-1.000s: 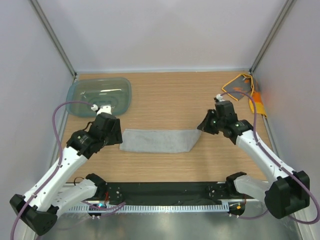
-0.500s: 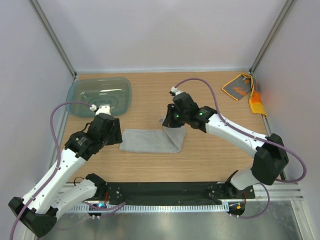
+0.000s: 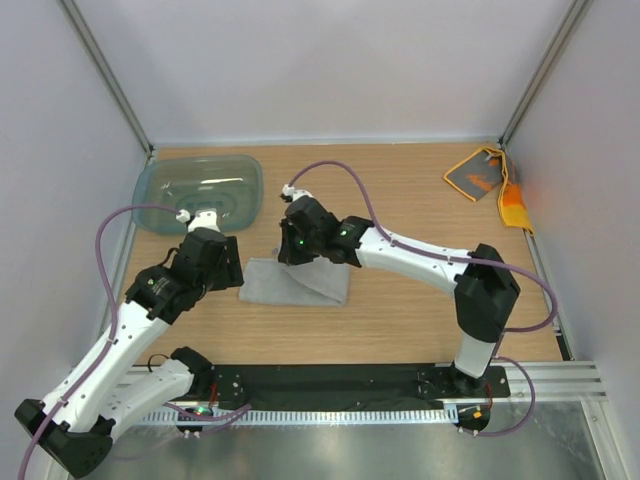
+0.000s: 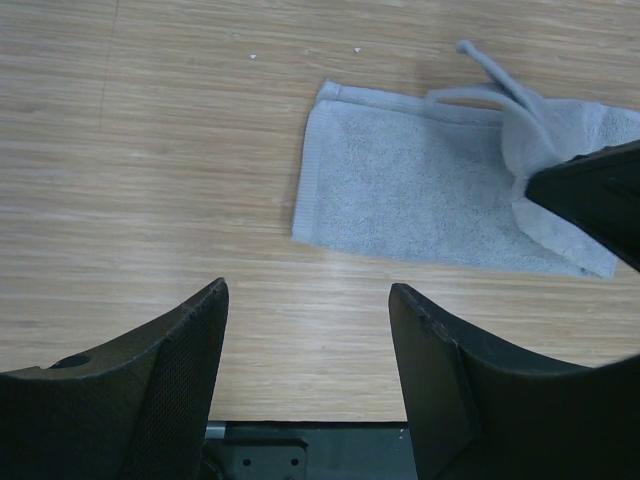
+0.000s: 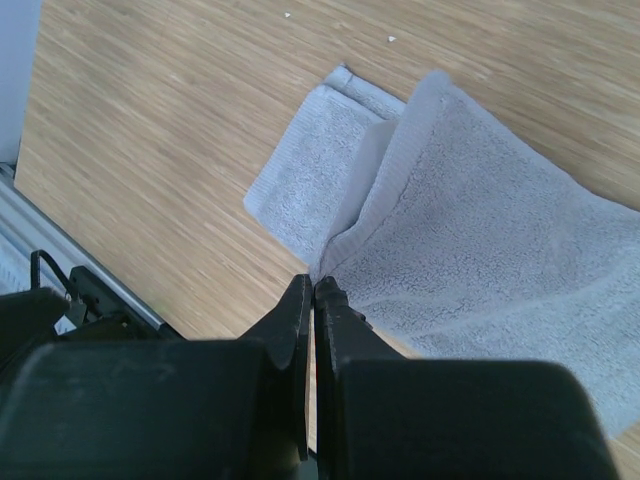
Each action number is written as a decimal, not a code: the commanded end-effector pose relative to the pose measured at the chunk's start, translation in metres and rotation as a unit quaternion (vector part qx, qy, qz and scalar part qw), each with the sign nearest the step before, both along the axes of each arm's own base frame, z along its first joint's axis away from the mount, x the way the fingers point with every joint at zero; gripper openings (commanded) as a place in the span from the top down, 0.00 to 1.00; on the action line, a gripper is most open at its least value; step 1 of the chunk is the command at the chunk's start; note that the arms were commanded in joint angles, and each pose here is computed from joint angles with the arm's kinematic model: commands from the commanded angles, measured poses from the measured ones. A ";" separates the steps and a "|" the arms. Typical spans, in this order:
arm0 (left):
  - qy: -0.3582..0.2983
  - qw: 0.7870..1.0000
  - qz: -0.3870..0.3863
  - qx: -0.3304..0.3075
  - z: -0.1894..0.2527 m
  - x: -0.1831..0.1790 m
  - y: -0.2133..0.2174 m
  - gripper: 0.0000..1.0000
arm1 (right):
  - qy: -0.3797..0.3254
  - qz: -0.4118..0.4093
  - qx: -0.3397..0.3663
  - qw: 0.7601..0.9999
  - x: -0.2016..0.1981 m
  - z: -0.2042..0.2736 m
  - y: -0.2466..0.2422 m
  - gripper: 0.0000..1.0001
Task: Roll the towels
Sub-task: Fold the towel
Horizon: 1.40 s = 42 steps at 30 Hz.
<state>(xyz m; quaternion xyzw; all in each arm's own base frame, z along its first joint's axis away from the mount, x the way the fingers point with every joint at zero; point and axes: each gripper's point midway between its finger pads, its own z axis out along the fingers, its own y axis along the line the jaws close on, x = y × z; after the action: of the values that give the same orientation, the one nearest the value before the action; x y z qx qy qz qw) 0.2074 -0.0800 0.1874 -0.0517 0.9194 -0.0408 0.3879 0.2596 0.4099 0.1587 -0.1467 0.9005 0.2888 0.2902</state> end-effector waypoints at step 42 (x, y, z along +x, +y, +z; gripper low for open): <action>-0.011 1.000 0.023 0.007 0.001 0.006 0.006 0.33 | -0.036 0.016 0.072 0.997 -0.034 0.009 0.077 0.04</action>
<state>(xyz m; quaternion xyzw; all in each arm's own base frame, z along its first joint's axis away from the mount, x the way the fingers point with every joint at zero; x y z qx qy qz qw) 0.2107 -0.0821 0.1881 -0.0587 0.9171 -0.0441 0.3917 0.2157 0.4996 0.0855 -0.1721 0.8965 0.3097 0.2660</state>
